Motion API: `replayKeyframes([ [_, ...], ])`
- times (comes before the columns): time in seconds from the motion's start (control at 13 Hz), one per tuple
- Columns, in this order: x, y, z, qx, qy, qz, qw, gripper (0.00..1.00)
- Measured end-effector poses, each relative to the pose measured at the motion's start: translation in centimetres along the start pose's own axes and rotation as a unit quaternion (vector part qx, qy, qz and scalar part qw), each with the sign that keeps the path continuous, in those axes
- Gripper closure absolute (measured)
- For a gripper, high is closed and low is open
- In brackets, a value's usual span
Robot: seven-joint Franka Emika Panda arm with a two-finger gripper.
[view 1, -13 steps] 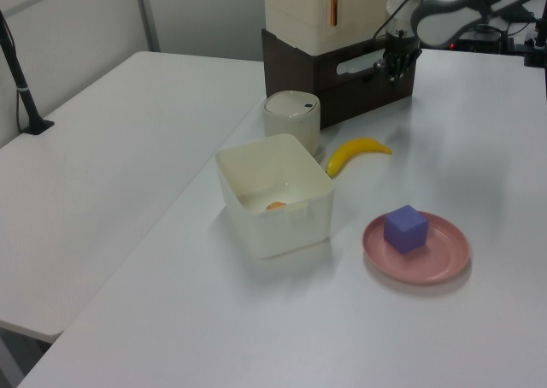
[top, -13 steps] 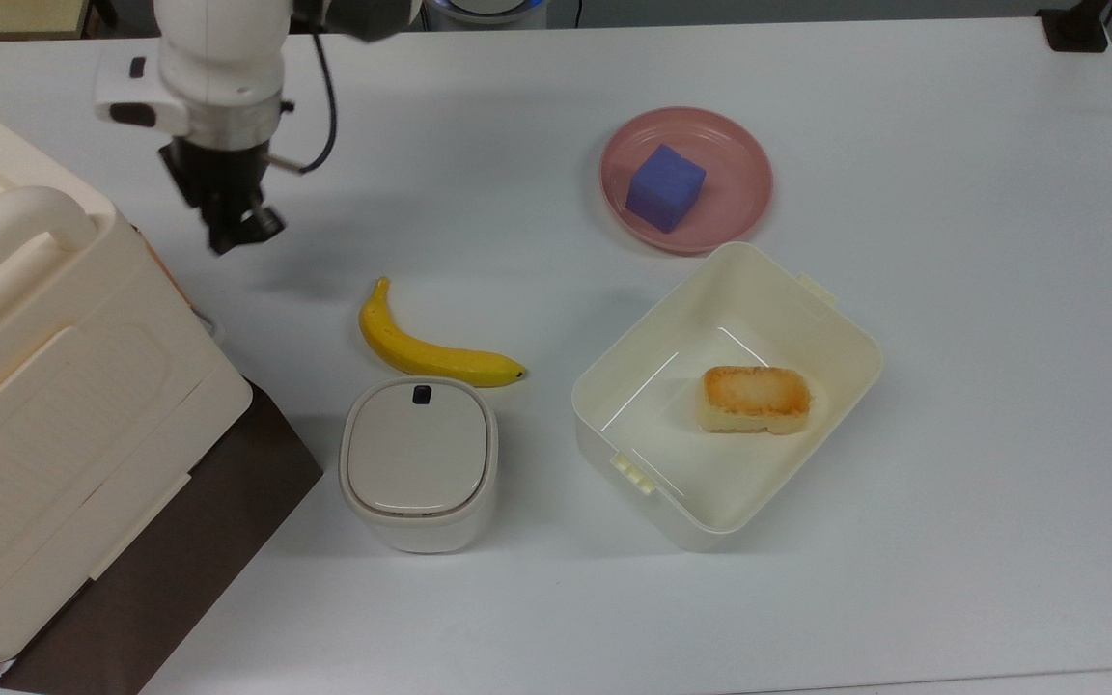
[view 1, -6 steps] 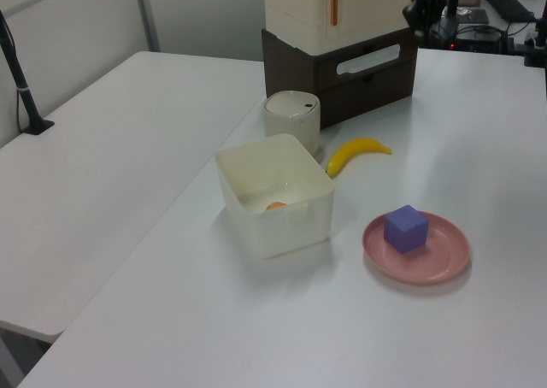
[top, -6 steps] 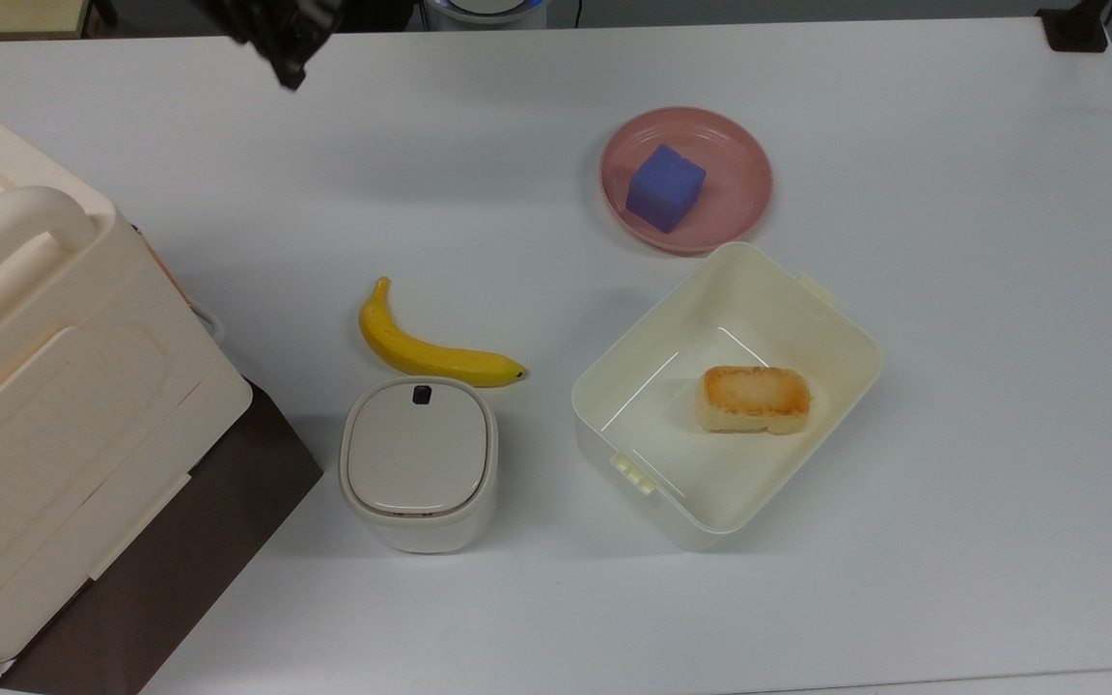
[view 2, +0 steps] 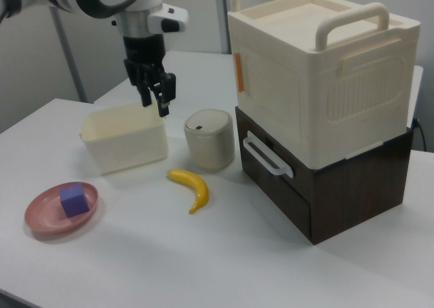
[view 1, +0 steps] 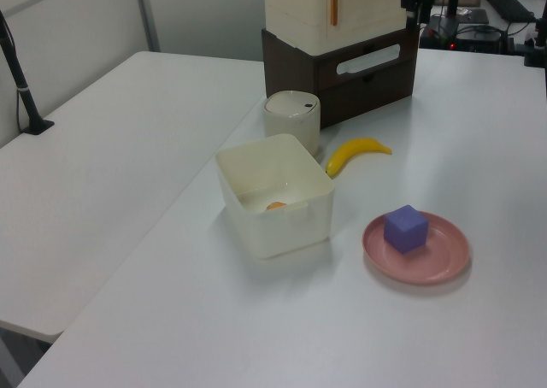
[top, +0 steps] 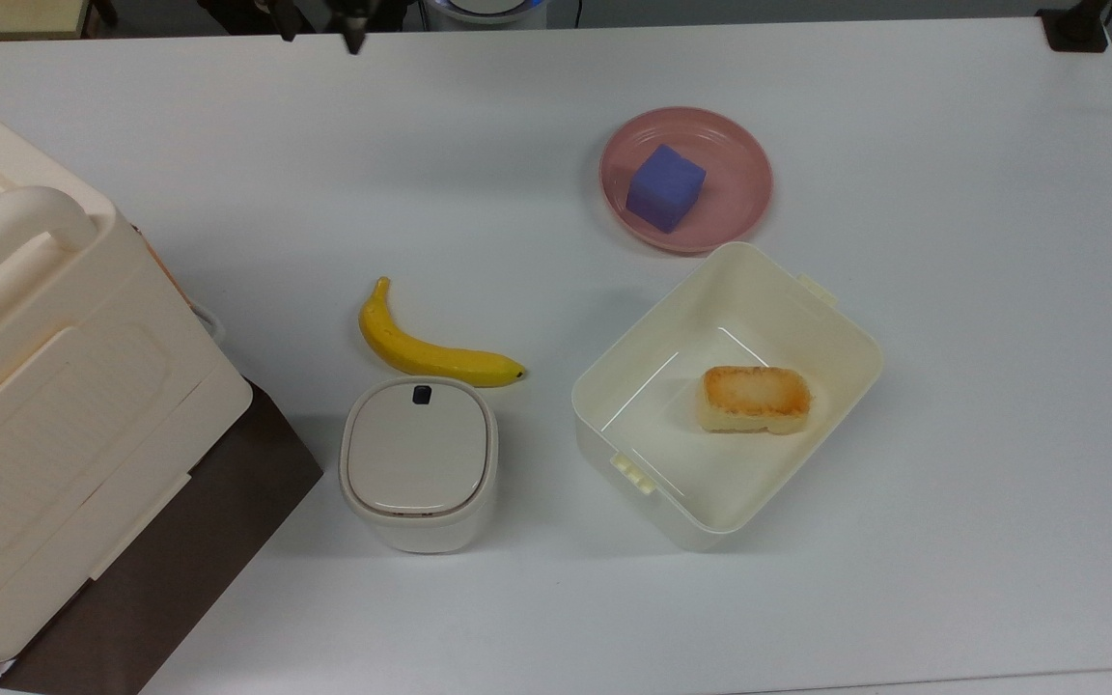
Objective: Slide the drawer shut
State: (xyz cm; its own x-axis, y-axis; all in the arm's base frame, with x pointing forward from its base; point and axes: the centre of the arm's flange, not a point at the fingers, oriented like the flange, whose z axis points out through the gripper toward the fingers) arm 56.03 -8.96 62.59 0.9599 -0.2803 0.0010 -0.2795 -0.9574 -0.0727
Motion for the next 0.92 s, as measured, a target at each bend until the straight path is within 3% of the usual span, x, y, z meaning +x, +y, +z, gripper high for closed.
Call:
replayKeyframes([
  [0.23,-0.2,-1.4,0.1,-0.001,0.000,-0.012,0.9999,0.01],
  [0.62,0.1,0.5,-0.1,-0.002,0.002,-0.004,1.0000,0.00],
  [0.92,0.2,1.8,-0.5,-0.003,0.005,-0.044,0.9990,0.00],
])
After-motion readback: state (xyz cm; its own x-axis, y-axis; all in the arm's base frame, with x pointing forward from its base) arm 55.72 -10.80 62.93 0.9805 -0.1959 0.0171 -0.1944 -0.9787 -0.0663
